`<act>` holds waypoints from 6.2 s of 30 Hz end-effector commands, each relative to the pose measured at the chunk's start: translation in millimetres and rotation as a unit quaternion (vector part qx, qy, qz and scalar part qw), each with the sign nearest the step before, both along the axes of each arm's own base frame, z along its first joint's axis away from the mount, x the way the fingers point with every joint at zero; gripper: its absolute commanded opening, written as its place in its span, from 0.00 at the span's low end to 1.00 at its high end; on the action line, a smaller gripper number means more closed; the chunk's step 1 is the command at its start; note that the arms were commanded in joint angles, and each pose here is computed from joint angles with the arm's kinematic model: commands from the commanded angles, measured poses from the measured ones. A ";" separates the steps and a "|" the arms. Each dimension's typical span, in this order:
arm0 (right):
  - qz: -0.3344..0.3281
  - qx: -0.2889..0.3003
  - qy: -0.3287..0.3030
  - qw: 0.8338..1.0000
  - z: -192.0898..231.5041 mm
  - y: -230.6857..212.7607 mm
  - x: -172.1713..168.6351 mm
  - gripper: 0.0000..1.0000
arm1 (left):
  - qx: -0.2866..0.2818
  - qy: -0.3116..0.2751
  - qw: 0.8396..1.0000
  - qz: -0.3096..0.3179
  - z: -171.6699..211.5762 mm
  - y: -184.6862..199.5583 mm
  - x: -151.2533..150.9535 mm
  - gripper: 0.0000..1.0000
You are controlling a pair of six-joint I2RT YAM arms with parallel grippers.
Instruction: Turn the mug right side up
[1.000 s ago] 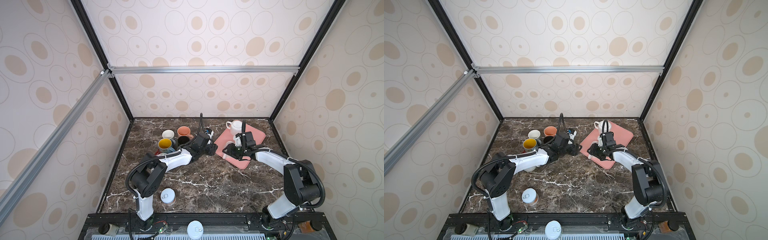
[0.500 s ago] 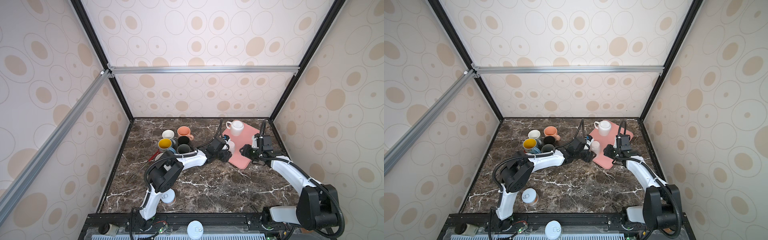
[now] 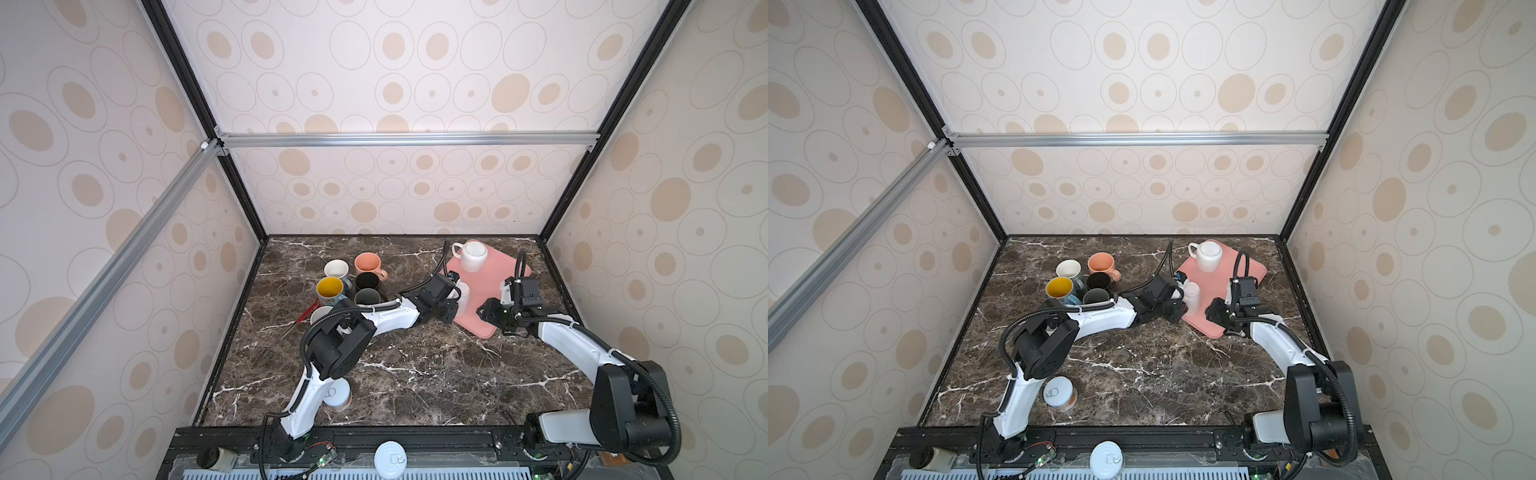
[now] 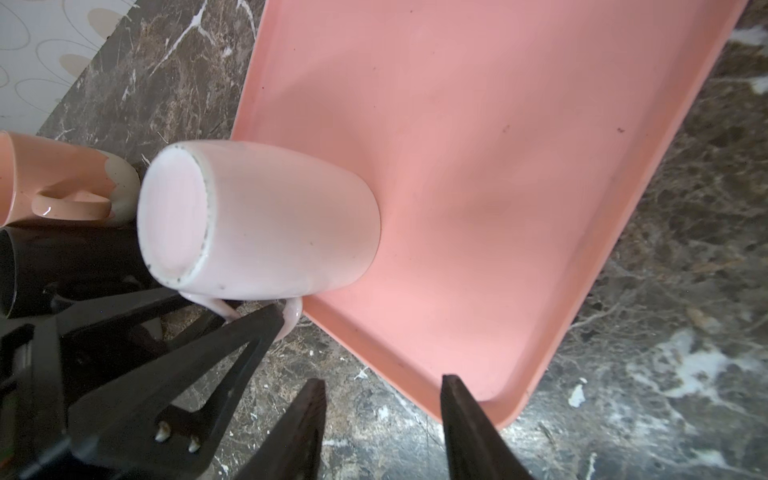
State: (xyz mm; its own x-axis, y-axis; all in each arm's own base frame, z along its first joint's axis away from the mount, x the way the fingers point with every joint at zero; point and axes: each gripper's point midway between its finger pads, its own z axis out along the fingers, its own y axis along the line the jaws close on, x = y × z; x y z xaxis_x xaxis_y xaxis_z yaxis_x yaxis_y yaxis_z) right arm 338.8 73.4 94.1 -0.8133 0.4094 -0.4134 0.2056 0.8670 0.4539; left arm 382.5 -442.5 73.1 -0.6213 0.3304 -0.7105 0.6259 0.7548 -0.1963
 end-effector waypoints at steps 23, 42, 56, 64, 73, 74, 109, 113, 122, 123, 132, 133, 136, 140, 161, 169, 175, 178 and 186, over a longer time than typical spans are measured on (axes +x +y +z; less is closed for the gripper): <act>-0.008 0.011 -0.064 0.998 31.8 -2.3 -6.5 0.47 | -0.101 -0.106 0.989 -0.013 98.1 9.7 7.7 0.00; 0.105 0.194 -0.271 0.937 150.4 75.3 -0.5 0.46 | -0.341 -0.237 0.910 0.021 276.2 134.1 -26.4 0.00; 0.284 0.332 -0.397 0.807 273.6 173.7 -32.9 0.49 | -0.540 -0.326 0.774 -0.048 361.0 200.2 -94.3 0.00; 0.333 0.348 -0.418 0.770 304.3 201.7 -46.0 0.51 | -0.596 -0.317 0.733 -0.087 375.6 207.9 -109.2 0.00; 0.358 0.362 -0.409 0.757 307.6 227.2 -45.8 0.52 | -0.585 -0.297 0.751 -0.081 369.9 199.9 -97.2 0.00; 0.358 0.362 -0.408 0.758 306.1 227.6 -44.9 0.52 | -0.585 -0.295 0.752 -0.079 368.8 199.4 -96.0 0.00; -0.050 0.012 -0.126 0.991 82.7 -13.6 0.7 0.49 | -0.413 0.015 0.901 -0.135 79.6 -86.1 18.2 0.00; -0.052 0.016 -0.103 0.993 71.6 -16.9 7.7 0.49 | -0.406 0.030 0.904 -0.130 51.6 -94.4 24.7 0.00; -0.053 0.009 -0.099 0.994 64.8 -20.2 12.6 0.50 | -0.321 0.030 0.943 -0.084 34.2 -70.7 29.9 0.35; -0.053 0.008 -0.095 0.994 62.6 -20.4 12.6 0.50 | -0.314 0.030 0.946 -0.073 33.2 -64.2 31.9 0.37; -0.051 0.010 -0.081 0.995 54.7 -19.0 11.8 0.50 | -0.225 0.001 0.974 0.006 29.3 -25.5 47.9 0.38; -0.058 0.004 -0.081 0.995 51.7 -22.1 12.8 0.50 | -0.214 -0.006 0.977 0.011 32.7 -24.7 48.8 0.38; -0.109 -0.037 -0.055 0.992 29.7 -46.4 21.2 0.46 | -0.190 -0.020 0.981 0.025 43.5 -21.6 51.9 0.40; -0.127 -0.071 0.019 0.989 -0.4 -68.8 46.4 0.37 | -0.198 -0.024 0.980 0.018 58.9 -19.3 45.9 0.40; 0.014 0.015 0.057 0.998 -40.8 53.3 88.0 0.19 | -0.101 -0.086 0.988 0.077 68.8 41.4 41.3 0.48; 0.034 0.072 0.053 0.995 -40.6 76.0 73.1 0.21 | -0.058 -0.089 0.987 0.124 57.8 48.6 59.8 0.53; 0.020 0.029 0.053 0.998 -36.6 54.5 53.4 0.21 | -0.057 -0.071 0.993 0.081 45.1 12.2 54.6 0.54; 0.001 0.021 0.046 0.999 -34.4 40.5 44.4 0.21 | -0.039 -0.060 0.994 0.087 33.1 1.6 56.3 0.54; -0.011 0.028 0.043 0.999 -34.7 29.8 32.3 0.21 | 0.021 -0.074 0.985 0.158 17.9 8.2 83.2 0.57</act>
